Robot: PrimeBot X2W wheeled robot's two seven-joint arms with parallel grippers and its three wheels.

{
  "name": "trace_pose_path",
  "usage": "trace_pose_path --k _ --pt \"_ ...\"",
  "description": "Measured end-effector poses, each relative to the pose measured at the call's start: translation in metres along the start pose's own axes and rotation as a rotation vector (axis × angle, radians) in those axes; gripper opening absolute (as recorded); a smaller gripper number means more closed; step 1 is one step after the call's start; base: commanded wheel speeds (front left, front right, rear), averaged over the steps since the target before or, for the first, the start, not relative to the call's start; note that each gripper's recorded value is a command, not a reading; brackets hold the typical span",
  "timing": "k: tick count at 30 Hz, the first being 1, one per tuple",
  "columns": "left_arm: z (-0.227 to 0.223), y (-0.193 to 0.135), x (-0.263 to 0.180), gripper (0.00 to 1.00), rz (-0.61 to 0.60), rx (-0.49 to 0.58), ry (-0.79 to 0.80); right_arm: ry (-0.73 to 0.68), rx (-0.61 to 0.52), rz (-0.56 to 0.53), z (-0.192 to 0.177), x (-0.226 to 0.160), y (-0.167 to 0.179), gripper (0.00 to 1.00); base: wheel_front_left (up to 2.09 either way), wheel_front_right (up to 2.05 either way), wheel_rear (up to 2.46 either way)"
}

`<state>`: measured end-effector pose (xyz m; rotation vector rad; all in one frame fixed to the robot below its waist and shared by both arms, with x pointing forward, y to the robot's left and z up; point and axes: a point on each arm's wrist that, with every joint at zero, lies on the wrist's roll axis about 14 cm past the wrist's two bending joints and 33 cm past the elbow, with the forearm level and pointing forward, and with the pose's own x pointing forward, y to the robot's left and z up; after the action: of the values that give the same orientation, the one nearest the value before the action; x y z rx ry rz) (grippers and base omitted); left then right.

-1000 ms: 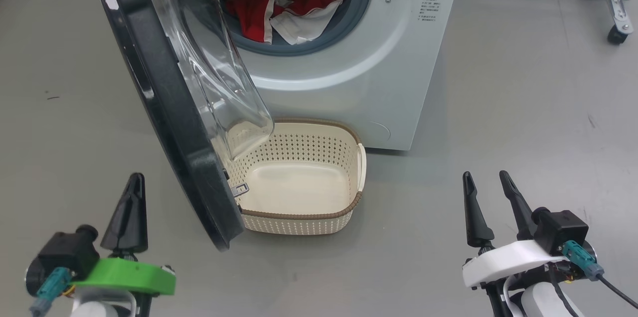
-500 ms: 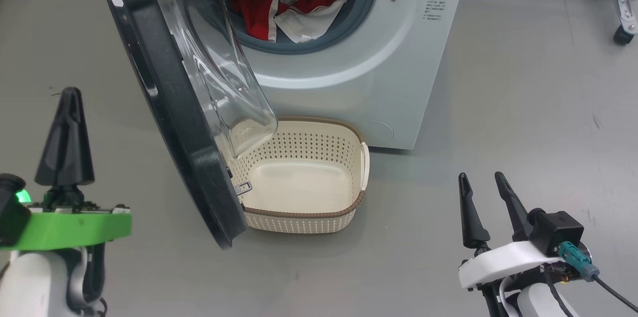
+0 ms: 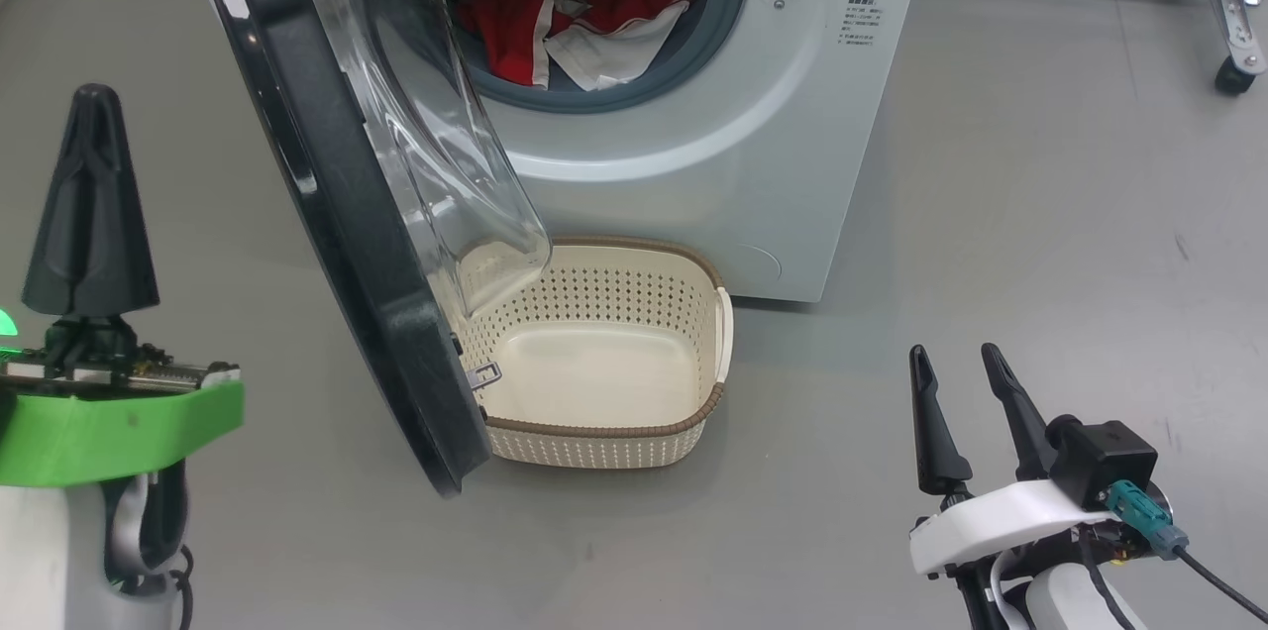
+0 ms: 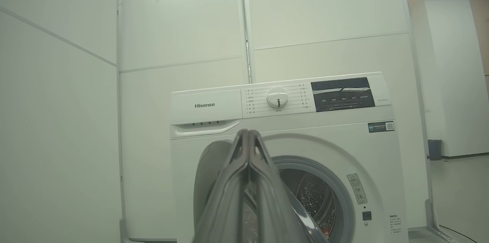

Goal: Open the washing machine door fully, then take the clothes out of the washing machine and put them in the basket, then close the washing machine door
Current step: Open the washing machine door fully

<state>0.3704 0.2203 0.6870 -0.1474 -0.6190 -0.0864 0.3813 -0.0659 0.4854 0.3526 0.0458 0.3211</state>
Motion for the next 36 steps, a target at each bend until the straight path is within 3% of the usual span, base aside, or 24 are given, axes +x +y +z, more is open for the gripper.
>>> trace_pose_path --k 13,24,36 --pt "-0.001 -0.066 0.001 0.00 -0.185 -0.083 0.007 -0.006 -0.001 -0.003 0.001 -0.002 -0.002 1.00 0.00 0.00 0.00" --pt "-0.038 -0.126 -0.019 0.00 -0.346 -0.165 0.176 0.003 0.000 -0.005 -0.002 -0.004 -0.004 1.00 0.00 0.00 0.00" --pt "-0.111 -0.129 -0.066 0.00 -0.321 -0.224 0.499 0.013 0.008 -0.015 -0.006 -0.004 -0.007 1.00 0.00 0.00 0.00"
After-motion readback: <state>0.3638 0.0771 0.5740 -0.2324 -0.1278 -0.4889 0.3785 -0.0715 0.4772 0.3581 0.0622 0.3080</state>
